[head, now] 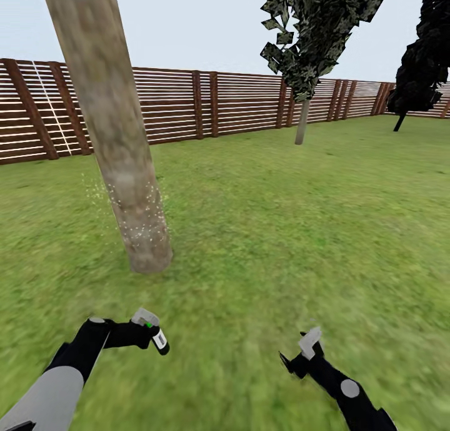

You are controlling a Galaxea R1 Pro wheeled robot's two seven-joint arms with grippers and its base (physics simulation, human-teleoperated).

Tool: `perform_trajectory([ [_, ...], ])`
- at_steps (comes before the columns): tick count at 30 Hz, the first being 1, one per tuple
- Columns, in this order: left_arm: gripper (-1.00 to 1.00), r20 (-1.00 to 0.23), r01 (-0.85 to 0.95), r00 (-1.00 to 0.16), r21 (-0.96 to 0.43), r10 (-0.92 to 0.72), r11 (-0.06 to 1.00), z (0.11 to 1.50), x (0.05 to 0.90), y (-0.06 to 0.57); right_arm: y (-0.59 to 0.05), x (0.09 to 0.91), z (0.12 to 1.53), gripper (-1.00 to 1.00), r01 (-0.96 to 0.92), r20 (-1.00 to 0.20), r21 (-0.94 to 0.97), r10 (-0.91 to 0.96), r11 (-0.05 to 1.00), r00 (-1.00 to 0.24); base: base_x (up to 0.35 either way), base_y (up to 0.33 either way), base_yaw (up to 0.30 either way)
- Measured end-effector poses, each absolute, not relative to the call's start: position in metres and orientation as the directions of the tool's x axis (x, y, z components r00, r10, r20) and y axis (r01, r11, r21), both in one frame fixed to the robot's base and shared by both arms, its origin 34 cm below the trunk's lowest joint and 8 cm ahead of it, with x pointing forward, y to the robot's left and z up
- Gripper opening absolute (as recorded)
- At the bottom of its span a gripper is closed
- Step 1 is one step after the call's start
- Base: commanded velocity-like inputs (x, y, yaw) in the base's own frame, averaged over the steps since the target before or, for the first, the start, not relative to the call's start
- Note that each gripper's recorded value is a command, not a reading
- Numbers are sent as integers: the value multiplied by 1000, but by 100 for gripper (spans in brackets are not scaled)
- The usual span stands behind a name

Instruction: In the garden, pick up the pesticide atomizer on the floor and spray pesticide onto both trees until each tree trunk is fully covered.

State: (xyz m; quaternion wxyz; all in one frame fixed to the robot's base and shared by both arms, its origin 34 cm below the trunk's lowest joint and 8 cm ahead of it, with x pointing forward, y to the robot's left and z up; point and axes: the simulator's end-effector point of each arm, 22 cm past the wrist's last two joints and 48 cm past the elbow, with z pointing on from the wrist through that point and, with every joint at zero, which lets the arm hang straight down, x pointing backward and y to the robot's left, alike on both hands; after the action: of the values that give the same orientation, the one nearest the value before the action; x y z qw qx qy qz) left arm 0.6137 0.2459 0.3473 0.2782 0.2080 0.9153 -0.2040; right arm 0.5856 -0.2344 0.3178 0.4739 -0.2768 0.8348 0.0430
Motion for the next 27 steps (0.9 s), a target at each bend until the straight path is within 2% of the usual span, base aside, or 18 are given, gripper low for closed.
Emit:
perform_trajectory([
  [7,-100,-597,532,-736,-221,318,817,366,630,248,-199,623,351,100,-555,-846,-176,-413,813,-336,0,0,0],
  [17,-100,-602,605,-688,-167,405,779,375,638,232,-144,616,347,100,-622,-858,-106,-387,776,-337,0,0,0],
  [18,-100,-508,739,-617,-113,601,664,360,615,212,-97,608,355,100,-755,-846,-143,-475,640,-242,0,0,0],
  [19,-100,-479,799,-568,-125,670,588,356,601,192,-80,598,356,100,-812,-841,-134,-498,569,-210,0,0,0],
  [22,-100,-469,831,-539,-159,700,533,358,589,181,-60,588,368,100,-884,-849,-90,-500,459,-174,0,0,0],
  [23,-100,-444,860,-500,-157,744,485,355,581,174,-56,588,372,-100,-896,-849,-88,-503,436,-161,0,0,0],
  [25,-100,-415,890,-451,-153,790,429,351,572,168,-48,583,377,-100,-924,-847,-80,-515,374,-135,0,0,0],
  [27,-100,-416,897,-439,-153,797,415,352,570,166,-48,581,377,-100,-929,-845,-78,-519,361,-131,0,0,0],
])
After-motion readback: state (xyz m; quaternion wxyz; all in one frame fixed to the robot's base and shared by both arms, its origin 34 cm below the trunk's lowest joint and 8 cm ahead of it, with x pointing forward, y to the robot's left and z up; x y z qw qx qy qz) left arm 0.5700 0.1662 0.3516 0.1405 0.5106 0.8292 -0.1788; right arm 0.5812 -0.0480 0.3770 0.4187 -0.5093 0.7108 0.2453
